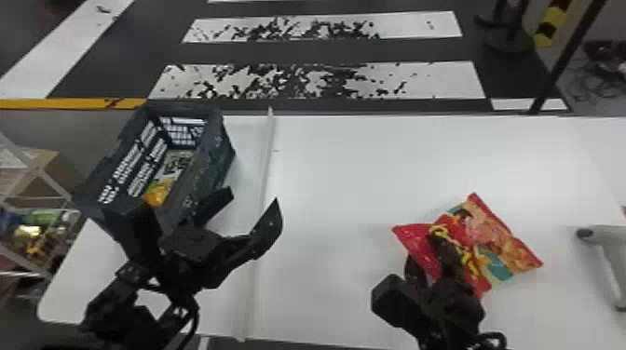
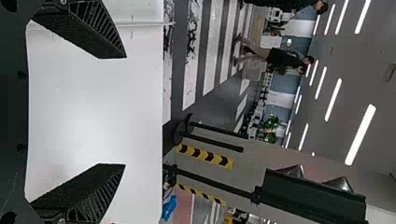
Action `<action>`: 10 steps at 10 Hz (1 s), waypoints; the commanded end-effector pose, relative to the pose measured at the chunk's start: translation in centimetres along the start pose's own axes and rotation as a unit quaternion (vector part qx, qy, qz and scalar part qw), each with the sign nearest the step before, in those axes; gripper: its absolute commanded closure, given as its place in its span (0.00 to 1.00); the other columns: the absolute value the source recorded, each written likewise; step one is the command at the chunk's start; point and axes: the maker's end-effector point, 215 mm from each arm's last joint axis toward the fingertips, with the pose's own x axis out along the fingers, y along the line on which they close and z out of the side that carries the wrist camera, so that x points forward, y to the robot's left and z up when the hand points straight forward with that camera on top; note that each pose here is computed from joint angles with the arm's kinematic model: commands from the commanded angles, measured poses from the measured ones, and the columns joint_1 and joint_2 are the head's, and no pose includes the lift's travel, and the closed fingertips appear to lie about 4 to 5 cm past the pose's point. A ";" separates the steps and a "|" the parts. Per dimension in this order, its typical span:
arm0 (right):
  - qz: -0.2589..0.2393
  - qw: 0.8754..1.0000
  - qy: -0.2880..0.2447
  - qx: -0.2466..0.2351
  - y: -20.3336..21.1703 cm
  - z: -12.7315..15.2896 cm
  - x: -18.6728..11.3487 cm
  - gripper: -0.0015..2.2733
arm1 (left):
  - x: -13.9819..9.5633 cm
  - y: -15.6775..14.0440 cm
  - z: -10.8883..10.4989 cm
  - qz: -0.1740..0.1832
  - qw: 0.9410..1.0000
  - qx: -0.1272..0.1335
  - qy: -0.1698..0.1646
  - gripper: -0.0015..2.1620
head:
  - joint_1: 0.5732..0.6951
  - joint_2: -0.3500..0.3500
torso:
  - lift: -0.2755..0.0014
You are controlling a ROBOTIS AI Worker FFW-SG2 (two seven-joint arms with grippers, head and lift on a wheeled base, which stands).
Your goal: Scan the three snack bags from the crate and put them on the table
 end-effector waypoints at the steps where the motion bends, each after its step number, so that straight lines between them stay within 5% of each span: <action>1: -0.008 1.000 -0.022 0.016 -1.4 1.2 -0.4 0.98 | 0.0 -0.2 0.0 -0.004 1.000 -0.004 -0.001 0.02 | 1.00 0.65 | 0.66; 3: -0.017 0.998 -0.045 0.052 -3.5 2.0 -0.9 0.98 | 0.0 -0.5 0.3 -0.010 1.000 -0.006 -0.005 0.02 | 1.00 0.64 | 0.66; 6: -0.019 0.968 -0.106 0.229 -11.2 5.7 -2.5 0.98 | 0.1 -0.9 0.4 -0.013 1.000 -0.007 -0.007 0.02 | 1.00 0.62 | 0.66; 8: -0.016 0.904 -0.136 0.405 -16.7 6.6 -3.1 0.98 | 0.2 -1.6 0.5 -0.019 1.000 -0.008 -0.008 0.02 | 1.00 0.58 | 0.66; 10: -0.029 0.833 -0.152 0.532 -21.2 5.0 -3.2 0.98 | 0.4 -2.2 0.3 -0.024 1.000 -0.007 -0.007 0.02 | 1.00 0.50 | 0.66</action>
